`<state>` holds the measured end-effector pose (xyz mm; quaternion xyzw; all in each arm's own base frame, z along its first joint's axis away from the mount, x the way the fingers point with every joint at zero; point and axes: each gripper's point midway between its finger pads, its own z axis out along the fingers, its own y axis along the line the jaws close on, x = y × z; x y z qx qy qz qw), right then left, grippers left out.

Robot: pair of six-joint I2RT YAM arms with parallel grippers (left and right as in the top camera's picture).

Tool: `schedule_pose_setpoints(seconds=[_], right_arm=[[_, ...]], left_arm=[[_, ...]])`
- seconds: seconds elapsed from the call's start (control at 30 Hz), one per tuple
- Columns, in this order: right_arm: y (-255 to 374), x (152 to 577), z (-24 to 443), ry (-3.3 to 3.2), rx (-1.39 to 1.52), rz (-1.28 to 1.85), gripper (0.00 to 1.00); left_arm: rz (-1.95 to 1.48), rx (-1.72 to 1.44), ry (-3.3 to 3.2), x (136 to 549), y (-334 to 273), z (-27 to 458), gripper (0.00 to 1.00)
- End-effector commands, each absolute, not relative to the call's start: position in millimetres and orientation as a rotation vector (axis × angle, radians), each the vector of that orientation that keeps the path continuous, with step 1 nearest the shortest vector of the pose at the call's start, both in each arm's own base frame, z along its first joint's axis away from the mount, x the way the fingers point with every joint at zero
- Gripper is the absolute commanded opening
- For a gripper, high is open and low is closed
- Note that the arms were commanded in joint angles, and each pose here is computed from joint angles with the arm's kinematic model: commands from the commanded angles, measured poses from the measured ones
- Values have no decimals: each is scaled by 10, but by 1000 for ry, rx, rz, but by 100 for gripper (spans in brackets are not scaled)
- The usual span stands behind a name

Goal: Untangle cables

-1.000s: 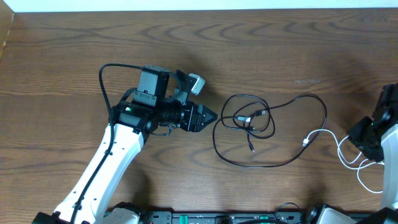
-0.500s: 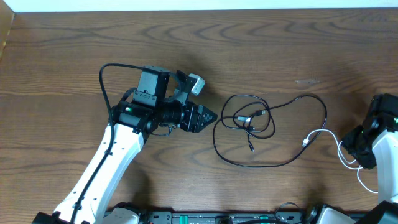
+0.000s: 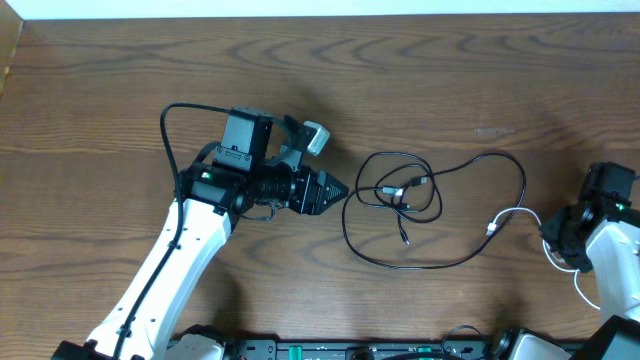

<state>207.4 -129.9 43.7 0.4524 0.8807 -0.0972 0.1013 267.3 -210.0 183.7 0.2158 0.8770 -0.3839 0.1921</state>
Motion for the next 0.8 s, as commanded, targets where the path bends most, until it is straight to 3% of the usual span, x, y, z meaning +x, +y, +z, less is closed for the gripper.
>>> schedule_pose_setpoints(seconds=[0.0,0.13,0.17,0.27,0.5,0.77], right_arm=[[-1131,2296,450,2656,1124,-102,1],[-851,2569,508,2662,897,173,1],[-530,2785,648,2628,599,432,1],[-48,3018,1078,2421,196,787,1],[183,3193,1993,2146,58,980,1],[503,2983,2751,2154,-33,958,1]], left_arm=[[-1067,632,2454,2647,-2095,1832,62],[-1069,629,2463,2633,-2091,1823,62],[-1069,629,2464,2632,-2090,1822,62],[-1069,629,2464,2632,-2090,1822,62],[-1072,626,2478,2609,-2083,1808,62],[-1071,626,2477,2611,-2083,1808,62]])
